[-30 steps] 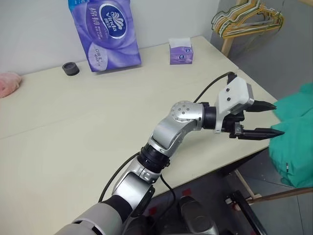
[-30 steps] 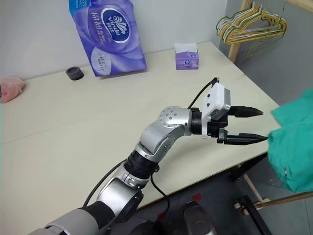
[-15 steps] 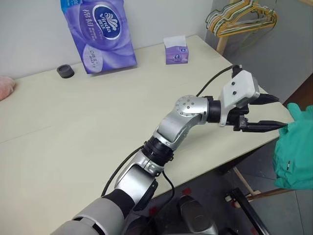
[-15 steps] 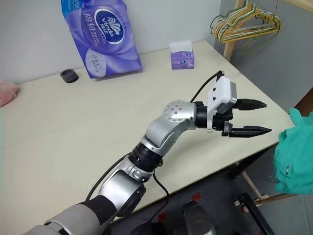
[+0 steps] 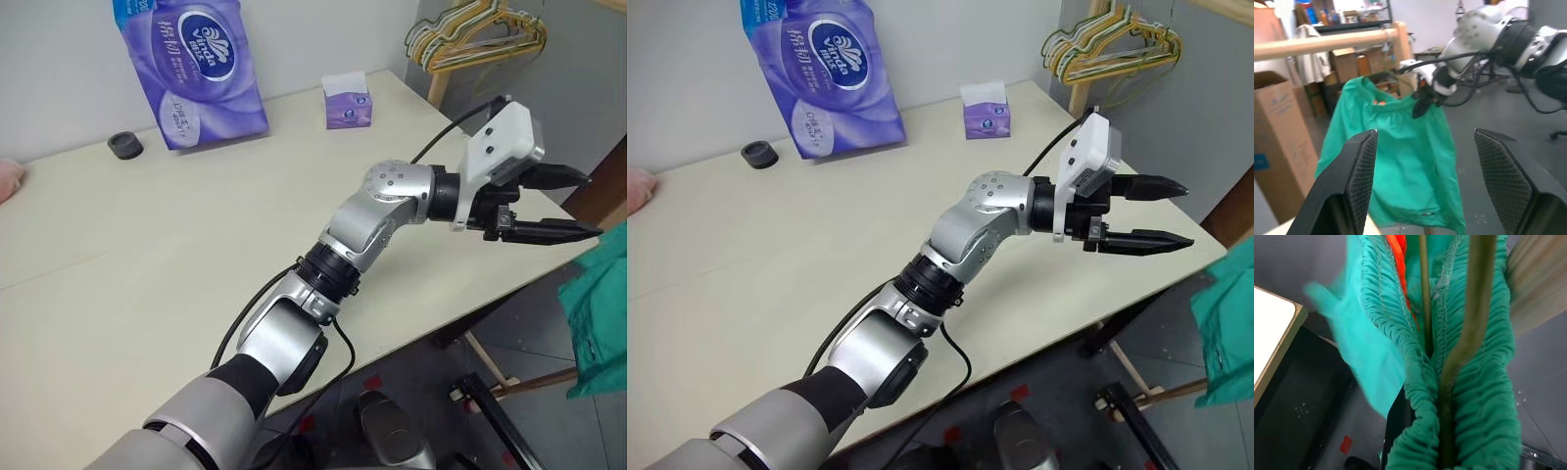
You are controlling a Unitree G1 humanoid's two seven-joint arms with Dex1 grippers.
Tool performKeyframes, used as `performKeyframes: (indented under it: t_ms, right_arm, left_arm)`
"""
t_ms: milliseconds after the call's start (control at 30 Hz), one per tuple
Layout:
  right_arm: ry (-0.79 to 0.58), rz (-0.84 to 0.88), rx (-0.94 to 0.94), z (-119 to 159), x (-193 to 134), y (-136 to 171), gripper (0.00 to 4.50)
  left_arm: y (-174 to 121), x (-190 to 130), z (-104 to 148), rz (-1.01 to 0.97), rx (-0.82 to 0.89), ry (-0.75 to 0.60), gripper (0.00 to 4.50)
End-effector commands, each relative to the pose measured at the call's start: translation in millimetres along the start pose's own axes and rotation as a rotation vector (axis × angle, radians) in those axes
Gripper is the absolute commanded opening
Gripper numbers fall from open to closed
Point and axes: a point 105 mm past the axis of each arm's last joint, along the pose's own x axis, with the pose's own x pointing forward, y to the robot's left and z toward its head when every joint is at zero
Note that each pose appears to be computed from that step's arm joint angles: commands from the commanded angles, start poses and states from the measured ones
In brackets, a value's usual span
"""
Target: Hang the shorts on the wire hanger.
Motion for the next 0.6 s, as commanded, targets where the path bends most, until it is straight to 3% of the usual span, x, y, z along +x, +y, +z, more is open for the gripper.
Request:
performKeyframes:
  t_ms: [33, 600]
  right_arm:
    - [-0.038, -0.006, -0.005, 10, -3, 0, 0.0]
    - [-0.035, 0.016, -0.006, 14, -5, 4, 0.0]
  left_arm:
    - [-23, 41, 33, -0.141, 0.037, -0.115, 3.31]
    - [-30, 64, 40, -0.241, 0.06, -0.105, 3.31]
